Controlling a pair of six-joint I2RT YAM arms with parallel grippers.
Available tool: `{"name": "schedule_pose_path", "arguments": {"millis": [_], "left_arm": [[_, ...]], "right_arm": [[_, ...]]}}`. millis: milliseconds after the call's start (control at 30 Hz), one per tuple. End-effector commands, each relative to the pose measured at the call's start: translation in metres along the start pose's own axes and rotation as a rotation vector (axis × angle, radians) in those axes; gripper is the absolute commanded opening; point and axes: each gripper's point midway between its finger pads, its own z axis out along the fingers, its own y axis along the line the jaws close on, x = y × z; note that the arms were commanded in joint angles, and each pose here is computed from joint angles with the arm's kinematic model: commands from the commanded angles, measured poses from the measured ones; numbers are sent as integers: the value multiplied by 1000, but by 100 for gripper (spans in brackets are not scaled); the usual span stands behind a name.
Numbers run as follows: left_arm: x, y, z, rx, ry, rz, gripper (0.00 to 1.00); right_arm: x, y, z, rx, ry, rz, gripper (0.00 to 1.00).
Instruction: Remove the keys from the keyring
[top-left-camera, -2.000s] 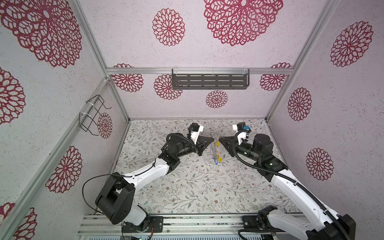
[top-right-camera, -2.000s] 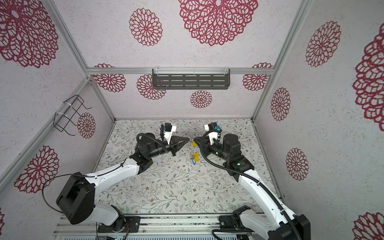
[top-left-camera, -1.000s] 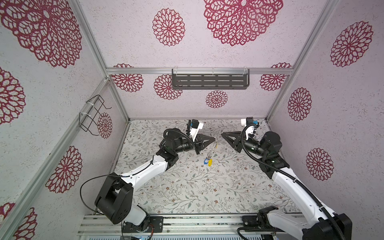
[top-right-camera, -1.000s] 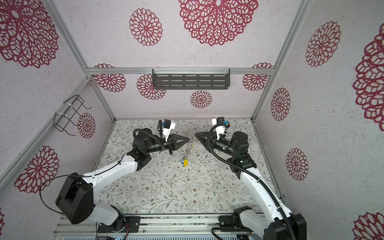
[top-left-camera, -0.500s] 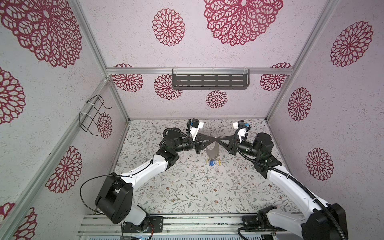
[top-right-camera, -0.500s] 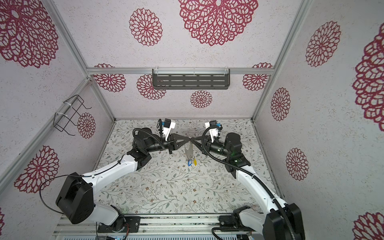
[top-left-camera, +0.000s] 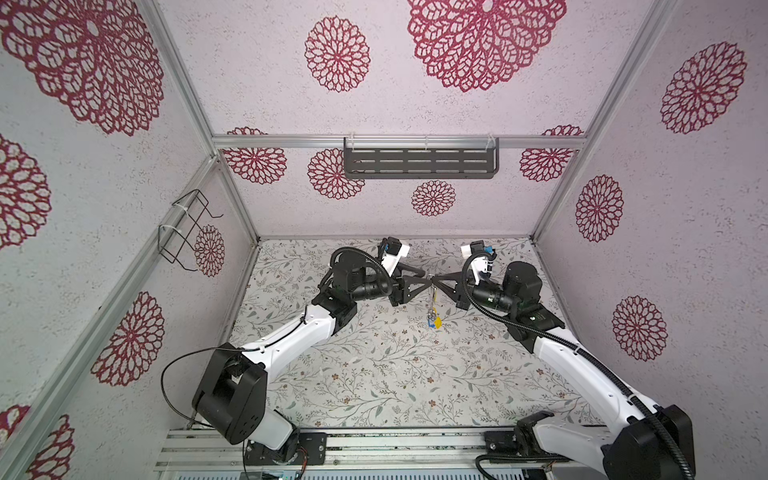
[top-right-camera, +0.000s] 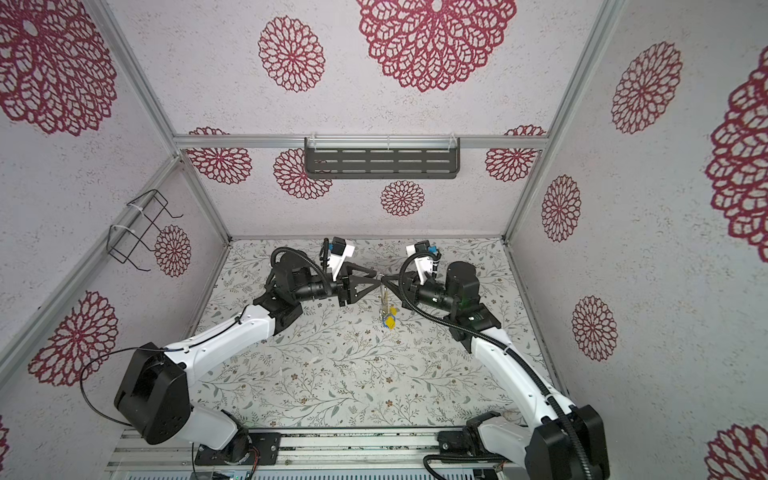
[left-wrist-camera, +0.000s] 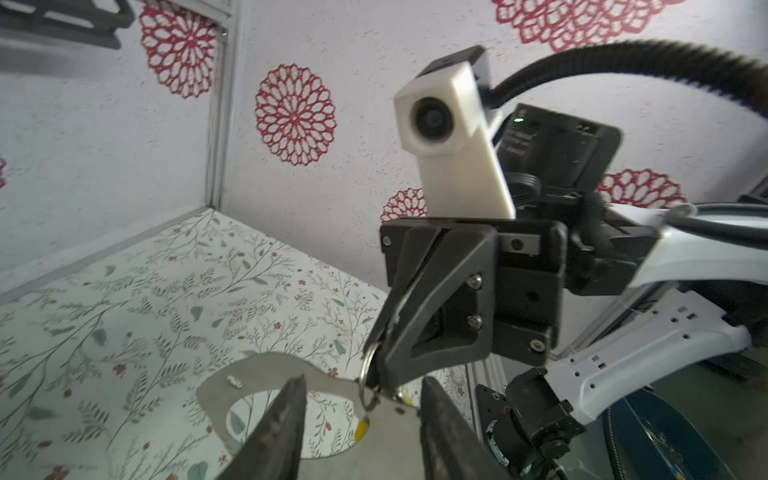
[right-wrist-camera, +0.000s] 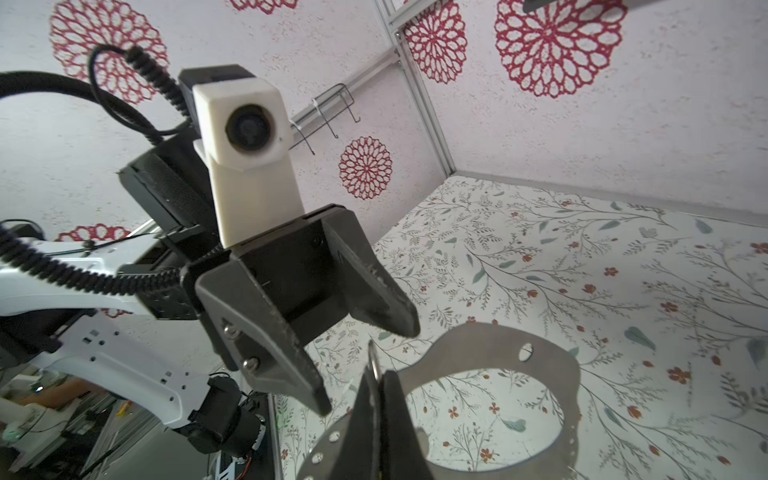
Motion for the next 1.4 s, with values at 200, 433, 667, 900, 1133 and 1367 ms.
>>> {"name": "schedule_pose_path", "arguments": {"millis": [200, 433, 667, 900, 1133, 1367], "left_arm": [[56, 6, -18, 3, 322, 422, 35], [48, -8, -12, 91, 294, 390, 23], [44, -9, -9, 102, 270, 373, 27], [39, -8, -4, 111, 248, 359, 31], [34, -9, 0, 129, 228, 349, 31], [35, -11, 0, 144, 231, 340, 14]], "right_arm": [[26, -1, -2, 248, 191, -495, 0], [25, 11, -1, 206, 168, -546, 0], [19, 18, -2, 191, 139, -548, 0], [18, 25, 2, 154, 124, -527, 0], [22, 25, 7, 140, 136, -522, 0], [25, 26, 10, 127, 138, -513, 0]]}}
